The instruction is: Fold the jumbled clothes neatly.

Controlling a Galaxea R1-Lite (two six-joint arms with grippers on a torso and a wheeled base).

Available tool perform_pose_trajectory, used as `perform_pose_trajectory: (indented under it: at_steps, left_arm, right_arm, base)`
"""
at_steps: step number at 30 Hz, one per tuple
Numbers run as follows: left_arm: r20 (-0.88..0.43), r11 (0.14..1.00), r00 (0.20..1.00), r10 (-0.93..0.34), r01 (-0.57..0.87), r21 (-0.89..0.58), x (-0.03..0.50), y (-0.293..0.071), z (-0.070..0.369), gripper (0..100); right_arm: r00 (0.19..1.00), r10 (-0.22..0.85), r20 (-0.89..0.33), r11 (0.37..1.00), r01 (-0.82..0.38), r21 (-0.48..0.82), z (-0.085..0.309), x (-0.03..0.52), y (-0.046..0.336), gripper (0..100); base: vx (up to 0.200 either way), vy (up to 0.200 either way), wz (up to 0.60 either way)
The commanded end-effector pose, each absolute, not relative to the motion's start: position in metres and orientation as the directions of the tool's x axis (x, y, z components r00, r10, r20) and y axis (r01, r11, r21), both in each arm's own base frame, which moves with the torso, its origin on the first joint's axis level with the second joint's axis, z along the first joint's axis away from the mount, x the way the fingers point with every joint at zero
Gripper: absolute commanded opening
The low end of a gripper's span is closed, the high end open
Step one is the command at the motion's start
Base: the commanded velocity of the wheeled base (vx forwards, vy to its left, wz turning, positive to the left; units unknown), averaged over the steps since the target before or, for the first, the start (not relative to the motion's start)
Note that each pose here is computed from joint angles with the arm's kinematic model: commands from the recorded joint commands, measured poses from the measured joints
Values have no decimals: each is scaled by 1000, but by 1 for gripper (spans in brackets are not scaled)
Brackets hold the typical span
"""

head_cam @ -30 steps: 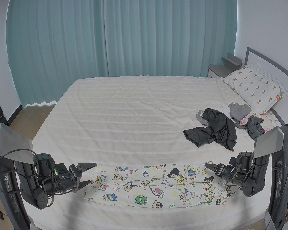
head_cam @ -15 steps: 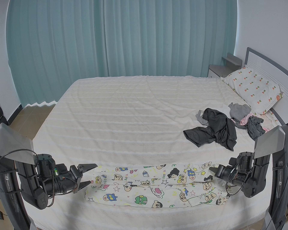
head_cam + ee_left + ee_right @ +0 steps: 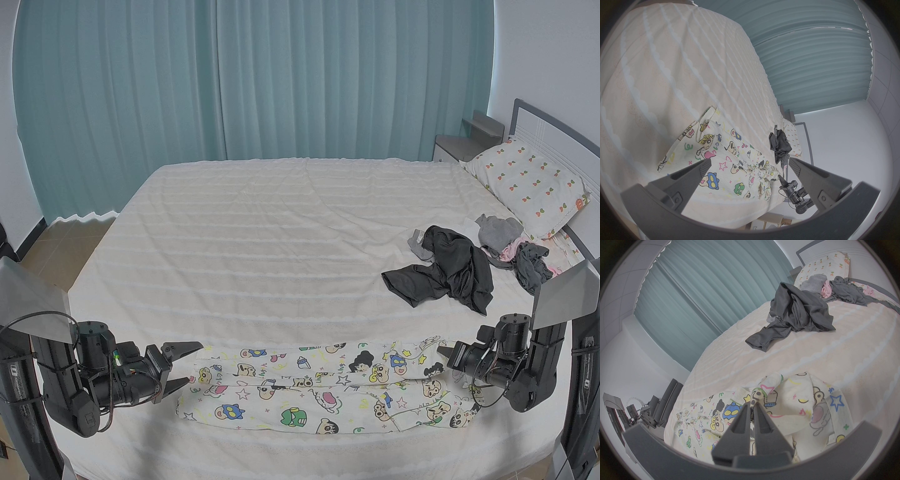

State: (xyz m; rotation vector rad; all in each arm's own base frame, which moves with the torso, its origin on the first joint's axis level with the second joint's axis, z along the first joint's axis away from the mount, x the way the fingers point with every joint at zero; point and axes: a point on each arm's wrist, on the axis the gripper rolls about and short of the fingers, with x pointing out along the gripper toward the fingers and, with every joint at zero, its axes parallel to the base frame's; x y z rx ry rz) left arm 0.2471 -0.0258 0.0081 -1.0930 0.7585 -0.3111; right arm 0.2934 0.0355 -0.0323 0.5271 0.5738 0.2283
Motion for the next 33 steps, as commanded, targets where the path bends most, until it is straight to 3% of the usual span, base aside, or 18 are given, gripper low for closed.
perform_pose_trajectory:
  at_steps: [1,4,5,10,17,22,28,33]
  left_arm:
    - [-386,448,720,-577,-117,-886,248,-26,9,100]
    - [-386,447,719,-578,-117,-887,248,-26,9,100]
    - [-386,448,720,-577,-117,-886,248,-26,9,100]
    - [-385,447,719,-578,-115,-887,248,-26,9,100]
    - [-385,448,720,-577,-116,-887,248,-26,9,100]
    - [-384,449,721,-577,-113,-887,249,-26,10,100]
    - [-384,449,721,-577,-113,-887,249,-26,10,100]
    - [-385,449,720,-577,-115,-886,248,-26,9,100]
  right_arm:
    - [838,330,-436,843,-54,535,-36,303,31,0]
    - [835,311,-454,848,-28,530,-46,306,25,0]
    - [834,307,-459,849,-22,527,-48,305,24,100]
    - [836,299,-460,851,-16,525,-41,299,21,100]
    - [908,235,-347,858,-27,512,5,296,12,100]
    - [926,286,-247,861,-135,490,39,307,35,100]
    - [851,388,-353,847,-179,501,46,339,79,100]
    - [795,389,-465,857,-127,499,-1,363,97,100]
  base:
    - [0,0,0]
    - [0,0,0]
    - [0,0,0]
    - [0,0,0]
    - [0,0,0]
    - [0,0,0]
    - [0,0,0]
    - [0,0,0]
